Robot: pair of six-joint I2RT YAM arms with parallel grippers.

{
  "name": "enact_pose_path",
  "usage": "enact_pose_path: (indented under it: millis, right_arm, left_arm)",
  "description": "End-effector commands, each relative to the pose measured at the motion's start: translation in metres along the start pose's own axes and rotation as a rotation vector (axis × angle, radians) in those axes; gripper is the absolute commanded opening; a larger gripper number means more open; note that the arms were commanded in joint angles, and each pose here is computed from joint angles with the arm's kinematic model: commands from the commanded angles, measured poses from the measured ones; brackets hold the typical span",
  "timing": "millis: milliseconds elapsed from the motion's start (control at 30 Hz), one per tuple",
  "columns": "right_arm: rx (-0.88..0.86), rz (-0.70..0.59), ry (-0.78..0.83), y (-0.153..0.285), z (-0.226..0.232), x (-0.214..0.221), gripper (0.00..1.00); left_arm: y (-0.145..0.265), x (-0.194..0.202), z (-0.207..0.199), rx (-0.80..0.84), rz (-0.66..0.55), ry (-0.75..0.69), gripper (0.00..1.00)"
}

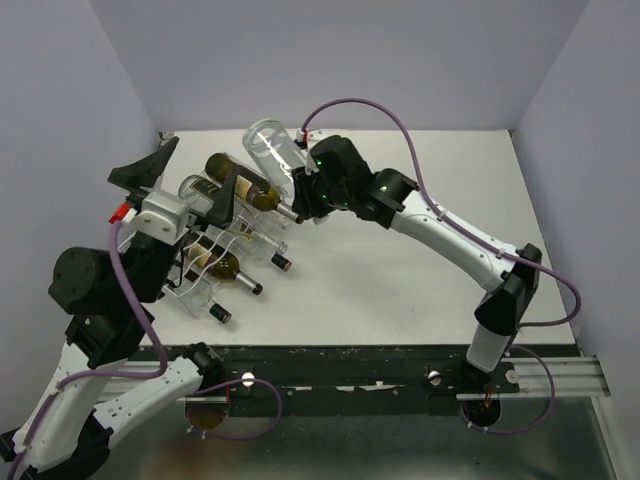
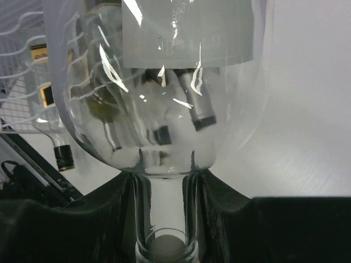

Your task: Put the wine bottle on the wine rack

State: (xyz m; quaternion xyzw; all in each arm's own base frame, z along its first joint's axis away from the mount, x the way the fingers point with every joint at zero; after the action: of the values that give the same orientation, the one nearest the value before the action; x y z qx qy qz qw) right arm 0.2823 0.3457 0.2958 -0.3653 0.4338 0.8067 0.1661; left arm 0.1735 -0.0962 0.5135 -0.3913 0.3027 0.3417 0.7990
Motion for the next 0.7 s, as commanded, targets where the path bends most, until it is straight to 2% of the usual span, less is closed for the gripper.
enact_pose_path:
  millis: [0,100,233,667]
  right_arm:
    - [-0.263,-0.232,0.021,-0.004,0.087,-0.065,0.01]
    - [-0.313,-0.204,0.052,-0.031,0.122,-0.061,0.01]
    - [-0.364,-0.228,0.096,-0.046,0.158,-0.059,0.01]
    - [-0.412,-0.117,0.132,-0.108,0.204,0.020,0.01]
  left_arm:
    - [0.015,-0.024,0.034,-0.141,-0.071,0.020,0.99]
    - [0.023,-0.024,0.036,-0.142,-0.057,0.022,0.99]
    - [0.036,-0.019,0.036,-0.136,-0.035,0.021,0.99]
    - [0.064,-0.014,0.039,-0.140,-0.035,0.015,0.99]
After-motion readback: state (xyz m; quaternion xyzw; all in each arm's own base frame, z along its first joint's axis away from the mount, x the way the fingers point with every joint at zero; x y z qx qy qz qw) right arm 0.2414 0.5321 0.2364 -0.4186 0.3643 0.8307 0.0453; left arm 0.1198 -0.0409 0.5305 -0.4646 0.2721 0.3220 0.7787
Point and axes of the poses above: each gripper's point midway between its finger pads, its own y axis back along the fingers, its own z axis along the line the jaws close on, x = y × z, the point moved 4 cm from there along y, back along the fingers, and after that the axes turned 13 degrees about -y, right-handed, at the moved point
